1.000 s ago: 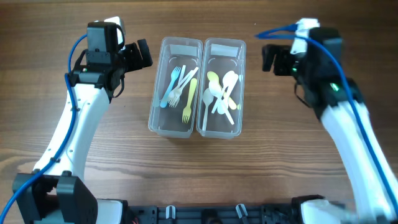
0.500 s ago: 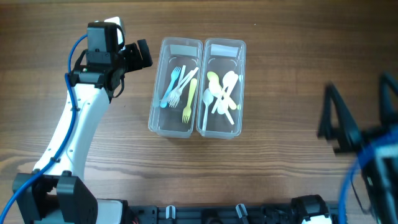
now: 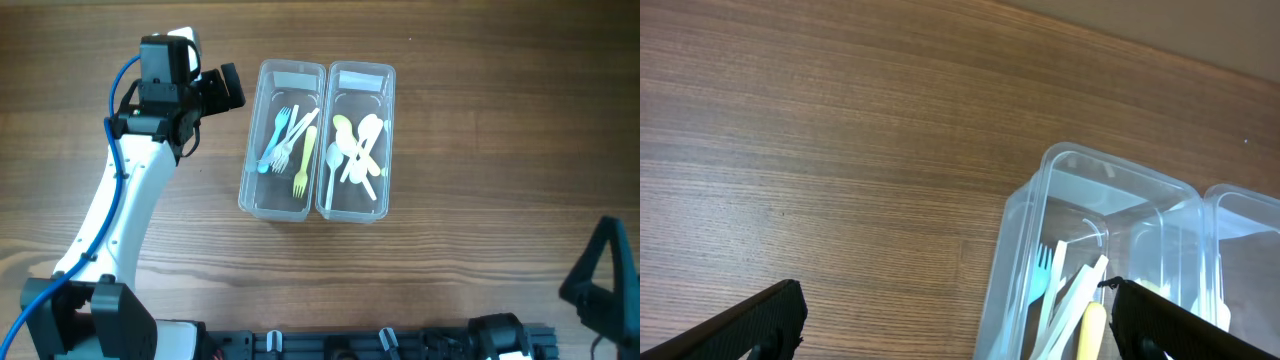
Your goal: Pack container
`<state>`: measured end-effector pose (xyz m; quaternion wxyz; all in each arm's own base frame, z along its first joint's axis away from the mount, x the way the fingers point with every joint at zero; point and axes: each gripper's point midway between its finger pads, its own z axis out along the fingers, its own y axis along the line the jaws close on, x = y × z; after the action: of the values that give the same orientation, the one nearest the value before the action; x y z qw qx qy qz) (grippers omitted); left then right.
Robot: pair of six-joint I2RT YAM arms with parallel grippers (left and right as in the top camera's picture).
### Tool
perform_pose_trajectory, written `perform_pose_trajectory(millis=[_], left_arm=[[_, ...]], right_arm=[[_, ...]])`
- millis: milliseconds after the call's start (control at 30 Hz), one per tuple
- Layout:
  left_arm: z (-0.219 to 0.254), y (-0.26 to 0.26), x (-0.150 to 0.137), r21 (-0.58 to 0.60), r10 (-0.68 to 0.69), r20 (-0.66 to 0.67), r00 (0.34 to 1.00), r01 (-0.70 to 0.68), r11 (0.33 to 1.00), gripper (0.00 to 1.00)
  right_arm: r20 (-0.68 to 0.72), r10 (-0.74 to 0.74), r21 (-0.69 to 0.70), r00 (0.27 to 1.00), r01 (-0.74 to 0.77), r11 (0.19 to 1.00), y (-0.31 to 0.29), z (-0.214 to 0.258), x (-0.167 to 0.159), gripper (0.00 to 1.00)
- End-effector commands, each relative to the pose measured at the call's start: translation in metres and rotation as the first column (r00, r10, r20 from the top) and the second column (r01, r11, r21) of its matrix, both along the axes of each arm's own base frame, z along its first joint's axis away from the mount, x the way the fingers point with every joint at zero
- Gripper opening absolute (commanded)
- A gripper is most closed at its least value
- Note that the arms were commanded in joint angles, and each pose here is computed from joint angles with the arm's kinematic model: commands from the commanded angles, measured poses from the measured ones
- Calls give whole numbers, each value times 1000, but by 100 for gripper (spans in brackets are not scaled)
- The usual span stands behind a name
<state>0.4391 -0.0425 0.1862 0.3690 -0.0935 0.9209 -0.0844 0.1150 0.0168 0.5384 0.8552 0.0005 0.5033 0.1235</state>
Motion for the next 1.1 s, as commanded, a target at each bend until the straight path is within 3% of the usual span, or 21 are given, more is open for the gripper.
perform_pose_trajectory(millis=[0,367,767,1067], left_arm=[[4,2,0,-3,17,11,1000,-17,1000,100],[4,2,0,-3,17,11,1000,-17,1000,100],[4,2,0,-3,17,11,1000,-17,1000,100],[4,2,0,-3,17,11,1000,-17,1000,100]], right_arm=[[-65,-33,-5,997,33,999,-1,-32,30,100],[19,-77,15,997,76,997,-5,-121,62,100],[-77,-96,-364,992,62,929,23,-231,101,100],[-131,-90,-349,987,39,936,23,-277,113,100]])
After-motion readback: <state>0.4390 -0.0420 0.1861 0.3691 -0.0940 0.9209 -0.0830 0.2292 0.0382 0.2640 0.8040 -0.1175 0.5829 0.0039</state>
